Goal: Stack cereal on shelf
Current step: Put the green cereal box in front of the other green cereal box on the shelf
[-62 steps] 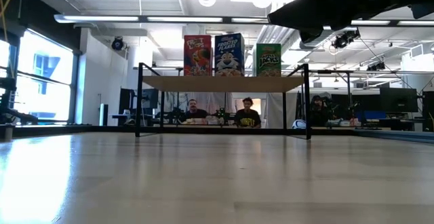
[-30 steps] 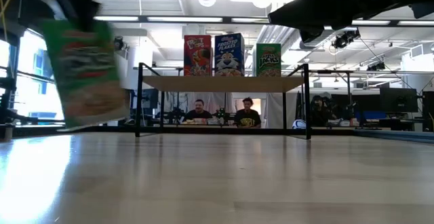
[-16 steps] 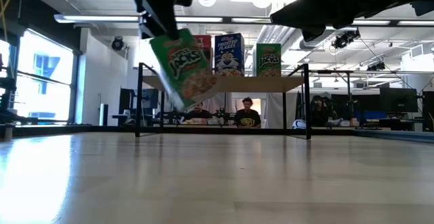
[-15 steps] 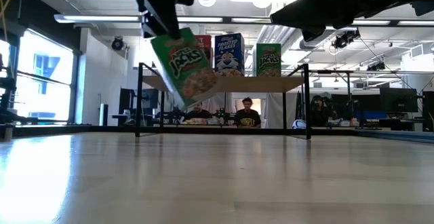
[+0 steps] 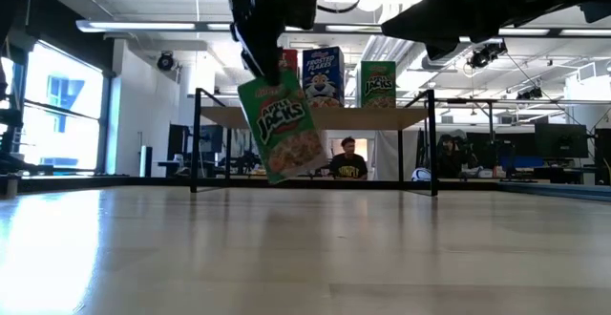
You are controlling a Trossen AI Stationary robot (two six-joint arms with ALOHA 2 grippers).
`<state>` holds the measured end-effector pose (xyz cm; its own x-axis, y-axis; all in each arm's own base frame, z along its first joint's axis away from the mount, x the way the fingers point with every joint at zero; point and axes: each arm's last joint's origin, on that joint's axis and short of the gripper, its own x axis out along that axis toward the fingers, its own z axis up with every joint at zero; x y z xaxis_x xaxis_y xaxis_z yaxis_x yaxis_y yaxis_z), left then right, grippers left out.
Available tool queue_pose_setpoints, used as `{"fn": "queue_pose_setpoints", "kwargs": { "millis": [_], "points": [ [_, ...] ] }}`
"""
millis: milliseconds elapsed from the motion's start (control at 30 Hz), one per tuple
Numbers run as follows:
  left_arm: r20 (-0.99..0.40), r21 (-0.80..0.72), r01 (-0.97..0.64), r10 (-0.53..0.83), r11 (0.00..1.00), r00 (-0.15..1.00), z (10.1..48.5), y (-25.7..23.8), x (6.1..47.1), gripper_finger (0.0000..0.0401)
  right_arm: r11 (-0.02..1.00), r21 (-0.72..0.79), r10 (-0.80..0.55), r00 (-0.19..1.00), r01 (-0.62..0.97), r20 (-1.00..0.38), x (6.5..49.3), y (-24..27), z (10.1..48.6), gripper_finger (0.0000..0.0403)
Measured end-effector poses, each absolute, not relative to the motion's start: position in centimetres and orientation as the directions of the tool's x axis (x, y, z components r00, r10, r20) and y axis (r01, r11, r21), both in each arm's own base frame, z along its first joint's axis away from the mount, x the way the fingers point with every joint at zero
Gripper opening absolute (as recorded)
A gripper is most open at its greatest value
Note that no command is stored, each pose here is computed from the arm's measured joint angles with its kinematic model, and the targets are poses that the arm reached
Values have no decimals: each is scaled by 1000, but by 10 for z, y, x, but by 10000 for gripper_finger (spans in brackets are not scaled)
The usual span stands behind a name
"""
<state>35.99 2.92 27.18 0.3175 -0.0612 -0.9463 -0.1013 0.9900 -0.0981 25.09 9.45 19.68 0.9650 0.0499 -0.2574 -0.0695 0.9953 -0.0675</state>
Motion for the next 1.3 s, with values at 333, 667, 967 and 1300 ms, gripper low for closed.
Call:
{"fn": "queue_pose_setpoints", "kwargs": {
  "millis": [333, 667, 967, 1300],
  "points": [
    [-950, -58, -13, -52, 998, 307, 267, 21, 370, 197, 996, -64, 49, 965, -68, -258, 251, 94, 197, 0],
    [-941, -42, -13, -35, 999, 335, 284, 20, 359, 260, 996, -62, 49, 965, -68, -258, 251, 94, 197, 0],
    [-734, 12, 157, -98, 988, 673, 284, -19, 313, 194, 995, -66, -90, 970, 77, -226, 252, 91, 200, 21],
    [-277, -34, 111, -116, 993, 954, 236, -23, 253, 111, 991, 33, -116, 956, 130, -268, 270, 71, 216, 154]
  ]
}}
